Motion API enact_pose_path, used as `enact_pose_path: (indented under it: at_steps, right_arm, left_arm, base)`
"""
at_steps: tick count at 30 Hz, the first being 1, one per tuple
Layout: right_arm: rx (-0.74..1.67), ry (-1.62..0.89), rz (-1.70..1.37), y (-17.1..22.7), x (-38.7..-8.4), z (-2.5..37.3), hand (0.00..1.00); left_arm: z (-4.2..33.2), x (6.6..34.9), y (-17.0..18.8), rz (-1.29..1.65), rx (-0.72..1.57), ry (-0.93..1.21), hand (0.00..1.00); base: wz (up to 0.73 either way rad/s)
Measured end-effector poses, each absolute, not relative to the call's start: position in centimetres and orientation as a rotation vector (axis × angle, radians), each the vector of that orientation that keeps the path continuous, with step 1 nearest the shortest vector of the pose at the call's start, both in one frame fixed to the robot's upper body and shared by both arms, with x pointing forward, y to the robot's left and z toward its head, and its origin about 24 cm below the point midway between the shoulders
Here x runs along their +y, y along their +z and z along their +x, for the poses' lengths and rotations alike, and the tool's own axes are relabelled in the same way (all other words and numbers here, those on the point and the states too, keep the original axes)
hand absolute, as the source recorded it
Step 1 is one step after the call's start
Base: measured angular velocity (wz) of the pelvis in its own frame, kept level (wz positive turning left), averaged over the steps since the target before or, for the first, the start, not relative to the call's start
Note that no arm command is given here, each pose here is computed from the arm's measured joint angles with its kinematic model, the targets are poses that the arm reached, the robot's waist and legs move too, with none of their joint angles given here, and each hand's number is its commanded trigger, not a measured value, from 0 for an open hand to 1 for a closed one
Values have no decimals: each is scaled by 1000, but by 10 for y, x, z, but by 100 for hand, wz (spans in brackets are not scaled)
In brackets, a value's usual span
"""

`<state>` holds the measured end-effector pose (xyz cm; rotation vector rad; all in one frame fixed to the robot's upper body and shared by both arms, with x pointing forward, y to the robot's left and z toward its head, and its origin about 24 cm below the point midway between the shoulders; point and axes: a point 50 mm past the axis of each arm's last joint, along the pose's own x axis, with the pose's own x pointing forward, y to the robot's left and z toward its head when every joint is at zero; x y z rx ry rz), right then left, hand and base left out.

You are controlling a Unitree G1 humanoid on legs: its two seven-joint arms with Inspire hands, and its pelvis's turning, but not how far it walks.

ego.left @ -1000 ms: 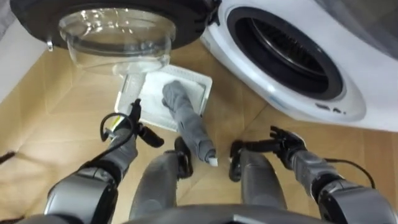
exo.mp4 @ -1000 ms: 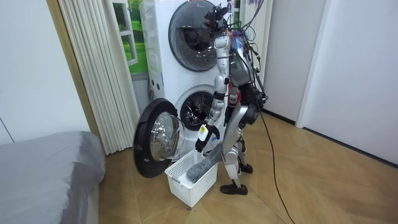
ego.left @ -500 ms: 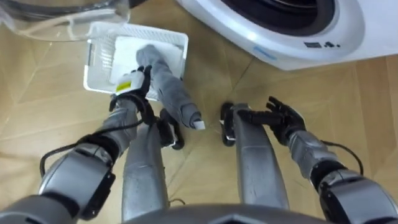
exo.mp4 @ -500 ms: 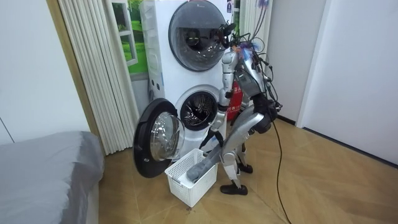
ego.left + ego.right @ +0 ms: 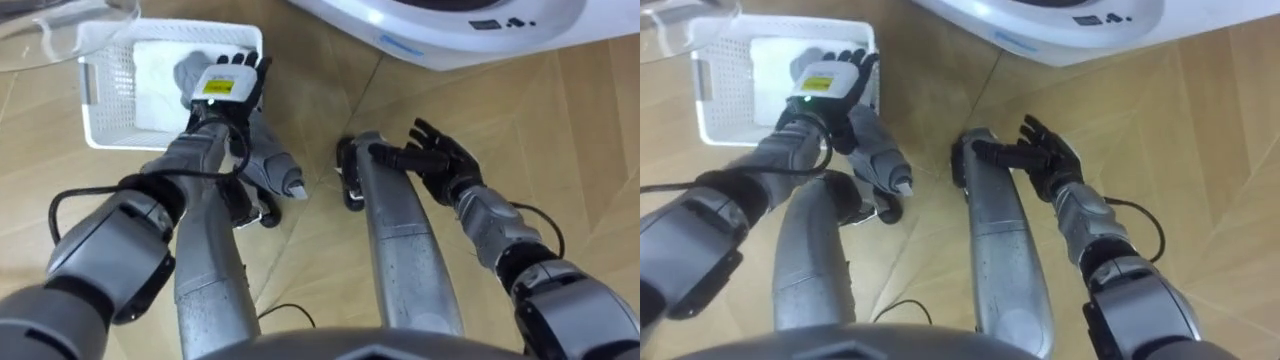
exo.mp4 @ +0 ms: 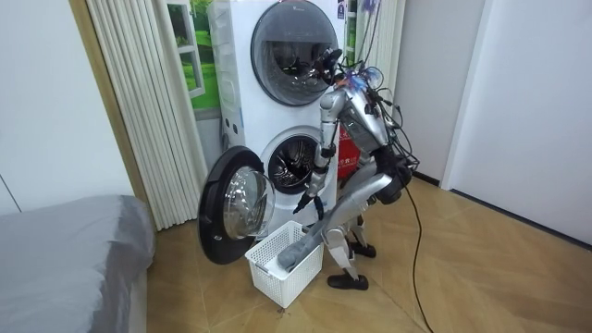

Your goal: Put towel into washing machine

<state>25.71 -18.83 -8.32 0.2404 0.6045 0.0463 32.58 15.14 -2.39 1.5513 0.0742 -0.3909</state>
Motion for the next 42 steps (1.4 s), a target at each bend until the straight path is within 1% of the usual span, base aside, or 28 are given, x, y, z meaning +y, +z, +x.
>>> enact_pose_path:
  at_steps: [5, 10, 20, 28, 29, 30, 31, 37, 42]
  right_arm:
    - [581, 76, 242, -80, -187, 260, 0]
    - [561, 113, 232, -74, -182, 268, 0]
    - [557, 155, 230, -72, -171, 273, 0]
    - [561, 144, 211, -73, -174, 275, 0]
    - [564, 144, 208, -72, -174, 277, 0]
    - [566, 144, 202, -71, -174, 278, 0]
    - [568, 145, 200, -71, -174, 279, 0]
    - [587, 149, 177, -73, -173, 278, 0]
    - [625, 117, 166, -79, -178, 272, 0]
  left_arm:
    - [327, 143, -23, 1603, 33, -445, 0]
    - [325, 138, -26, 1643, 53, -529, 0]
    - [318, 138, -38, 1725, 182, -726, 0]
    - [321, 133, -35, 1730, 262, -829, 0]
    - [321, 132, -35, 1723, 279, -847, 55]
    - [320, 131, -36, 1721, 293, -866, 93]
    - [320, 130, -36, 1715, 300, -872, 100]
    - [313, 129, -45, 1679, 407, -966, 100]
    - [301, 131, -56, 1638, 474, -1019, 100]
  base:
    - [0]
    - [0]
    - [0]
    - [0]
    - [8]
    - [5]
    - [0]
    - [0]
    - [2]
